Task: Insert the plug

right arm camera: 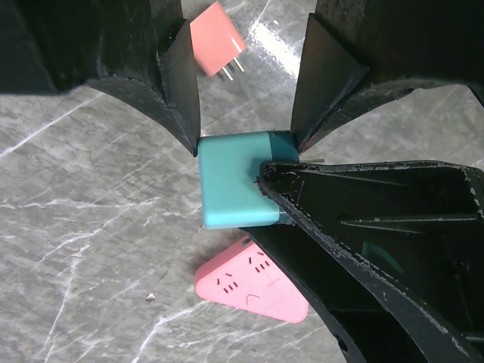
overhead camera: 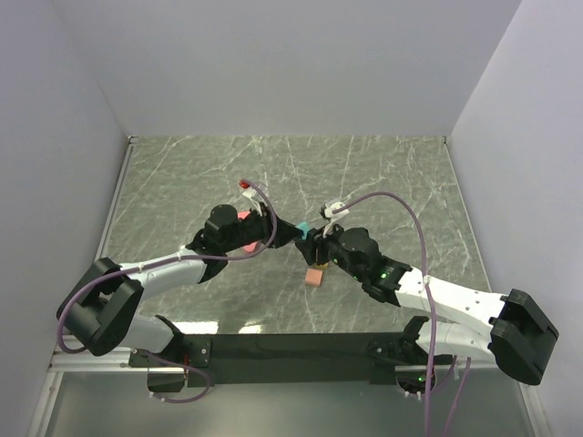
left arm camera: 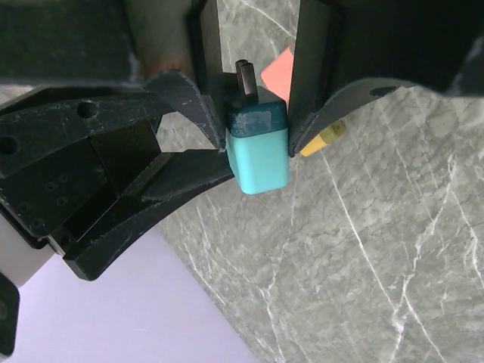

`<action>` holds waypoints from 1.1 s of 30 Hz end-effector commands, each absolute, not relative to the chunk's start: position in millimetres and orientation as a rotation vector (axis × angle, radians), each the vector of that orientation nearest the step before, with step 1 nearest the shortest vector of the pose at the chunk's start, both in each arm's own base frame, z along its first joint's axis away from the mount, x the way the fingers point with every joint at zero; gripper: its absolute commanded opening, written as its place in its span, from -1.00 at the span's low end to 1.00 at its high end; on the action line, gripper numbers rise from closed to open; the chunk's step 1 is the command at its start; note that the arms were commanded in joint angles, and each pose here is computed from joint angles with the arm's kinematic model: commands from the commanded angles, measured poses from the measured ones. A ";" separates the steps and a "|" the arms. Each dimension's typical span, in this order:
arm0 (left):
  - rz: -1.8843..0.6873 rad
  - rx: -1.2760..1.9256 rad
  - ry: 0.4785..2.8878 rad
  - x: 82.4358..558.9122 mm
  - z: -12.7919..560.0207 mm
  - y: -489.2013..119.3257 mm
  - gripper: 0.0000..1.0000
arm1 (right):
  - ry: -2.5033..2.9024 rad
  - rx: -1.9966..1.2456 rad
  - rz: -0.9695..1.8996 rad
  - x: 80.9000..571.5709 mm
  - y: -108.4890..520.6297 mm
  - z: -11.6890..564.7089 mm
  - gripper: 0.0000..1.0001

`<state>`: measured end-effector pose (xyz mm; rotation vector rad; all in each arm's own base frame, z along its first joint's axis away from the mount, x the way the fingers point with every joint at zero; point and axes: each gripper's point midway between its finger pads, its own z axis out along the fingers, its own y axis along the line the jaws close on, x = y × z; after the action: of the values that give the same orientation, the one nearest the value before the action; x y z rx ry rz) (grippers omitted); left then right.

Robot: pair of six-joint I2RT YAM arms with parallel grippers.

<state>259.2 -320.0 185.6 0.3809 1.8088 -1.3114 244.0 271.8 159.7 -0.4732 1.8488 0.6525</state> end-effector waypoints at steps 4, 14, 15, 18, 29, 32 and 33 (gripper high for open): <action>-1.390 0.453 1.724 251.4 206.7 -328.8 -0.99 | 1.779 -0.447 0.639 251.2 272.1 179.9 -0.86; -1.326 0.372 1.664 274.9 212.5 -287.4 -0.99 | 1.762 -0.468 0.672 241.1 268.8 195.0 0.86; -1.363 0.381 1.658 271.1 214.1 -280.8 -0.99 | 1.733 -0.466 0.694 238.1 268.0 203.7 0.86; -1.340 0.405 1.632 271.7 219.1 -268.0 -0.99 | 1.664 -0.510 0.777 226.4 273.4 215.5 0.88; -1.492 0.673 1.451 213.7 247.1 -270.1 -0.99 | 1.470 -0.618 1.109 218.3 279.6 258.4 0.71; -1.498 0.711 1.400 202.8 256.1 -267.9 -0.99 | 1.435 -0.630 1.173 215.9 276.1 266.8 0.67; -1.505 0.716 1.394 200.7 257.5 -267.9 -0.99 | 1.426 -0.638 1.194 216.1 276.8 267.8 0.65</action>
<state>221.7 -268.5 233.2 0.6056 1.5291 -1.4739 237.5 266.6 246.7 -0.5438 1.5424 1.0306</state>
